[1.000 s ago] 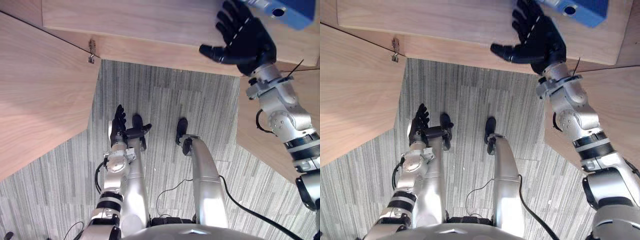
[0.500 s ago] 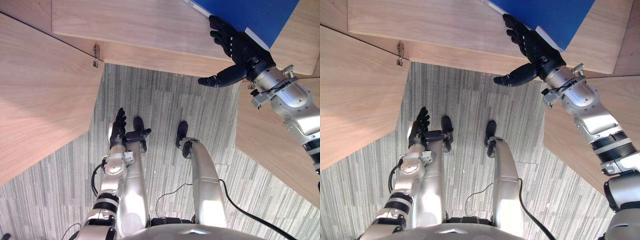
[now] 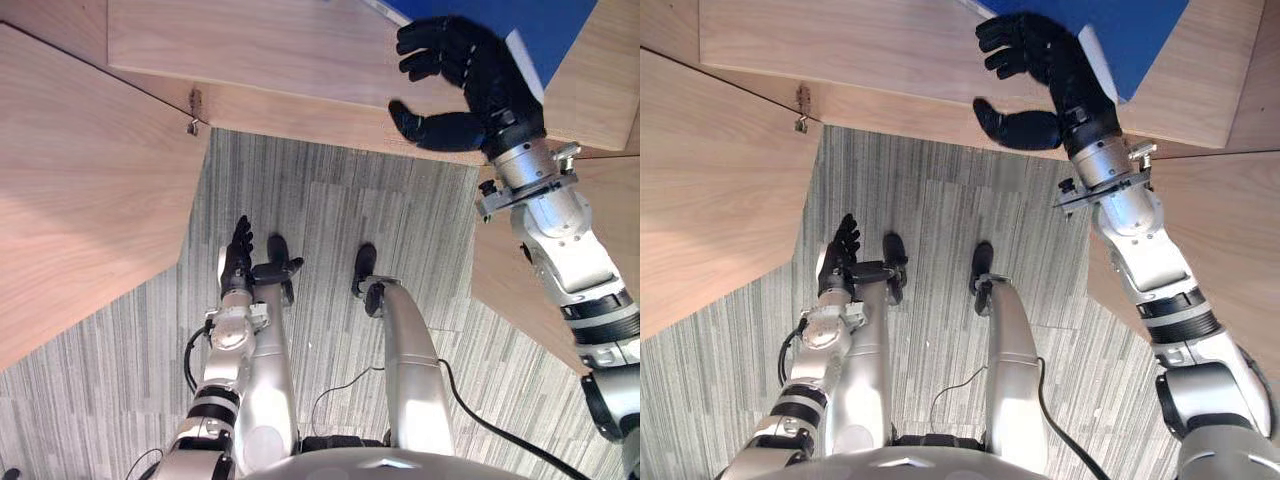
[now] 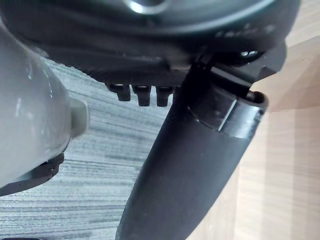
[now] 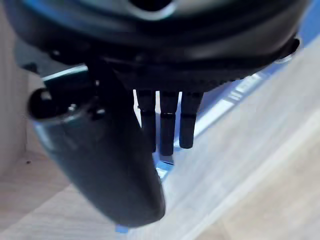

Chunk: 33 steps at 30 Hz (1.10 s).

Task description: Walk over to the cabinet, pick up the folder, carry it to the office cabinet, place the folder inside the office cabinet, then close the office cabinet door

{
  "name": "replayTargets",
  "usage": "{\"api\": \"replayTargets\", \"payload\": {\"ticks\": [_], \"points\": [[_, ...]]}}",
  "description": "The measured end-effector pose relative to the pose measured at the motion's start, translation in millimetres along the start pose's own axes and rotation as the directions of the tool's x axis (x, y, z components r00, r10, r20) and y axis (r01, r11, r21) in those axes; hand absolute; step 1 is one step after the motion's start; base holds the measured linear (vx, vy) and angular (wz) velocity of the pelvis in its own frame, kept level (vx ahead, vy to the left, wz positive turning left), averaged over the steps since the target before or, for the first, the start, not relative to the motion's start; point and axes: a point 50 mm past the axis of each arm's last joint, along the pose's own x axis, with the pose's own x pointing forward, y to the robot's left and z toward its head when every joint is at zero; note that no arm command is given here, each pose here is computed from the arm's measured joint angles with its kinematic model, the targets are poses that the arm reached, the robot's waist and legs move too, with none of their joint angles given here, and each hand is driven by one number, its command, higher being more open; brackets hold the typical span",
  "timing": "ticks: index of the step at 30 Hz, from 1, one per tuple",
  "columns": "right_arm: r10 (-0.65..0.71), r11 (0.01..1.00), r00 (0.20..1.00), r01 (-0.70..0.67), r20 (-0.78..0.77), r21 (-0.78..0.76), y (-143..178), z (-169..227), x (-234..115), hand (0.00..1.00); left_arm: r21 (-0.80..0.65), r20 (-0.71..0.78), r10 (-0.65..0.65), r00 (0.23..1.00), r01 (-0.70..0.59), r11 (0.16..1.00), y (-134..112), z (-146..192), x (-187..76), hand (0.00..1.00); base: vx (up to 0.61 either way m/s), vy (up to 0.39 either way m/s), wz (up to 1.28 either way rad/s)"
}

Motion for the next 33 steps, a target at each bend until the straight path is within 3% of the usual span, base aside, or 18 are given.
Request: {"api": "replayTargets", "payload": {"ticks": [8,22,33], "points": [[-0.058,0.984,0.997,0.065,0.051,-0.165,19,4,3,0.0,0.014,0.018,0.023,1.0,-0.023,1.0,0,3,1,1.0,0.0,0.0,0.0],[-0.121,0.967,0.992,0.109,-0.035,-0.231,37,-12,19,0.0,-0.032,0.041,0.064,0.997,-0.062,0.998,-4,11,4,1.0,0.0,0.015,0.07],[-0.277,0.929,0.954,0.236,-0.114,-0.283,19,-25,29,0.0,-0.068,0.052,0.104,0.993,-0.1,0.993,-2,16,8,1.0,0.0,0.014,0.02]]}}
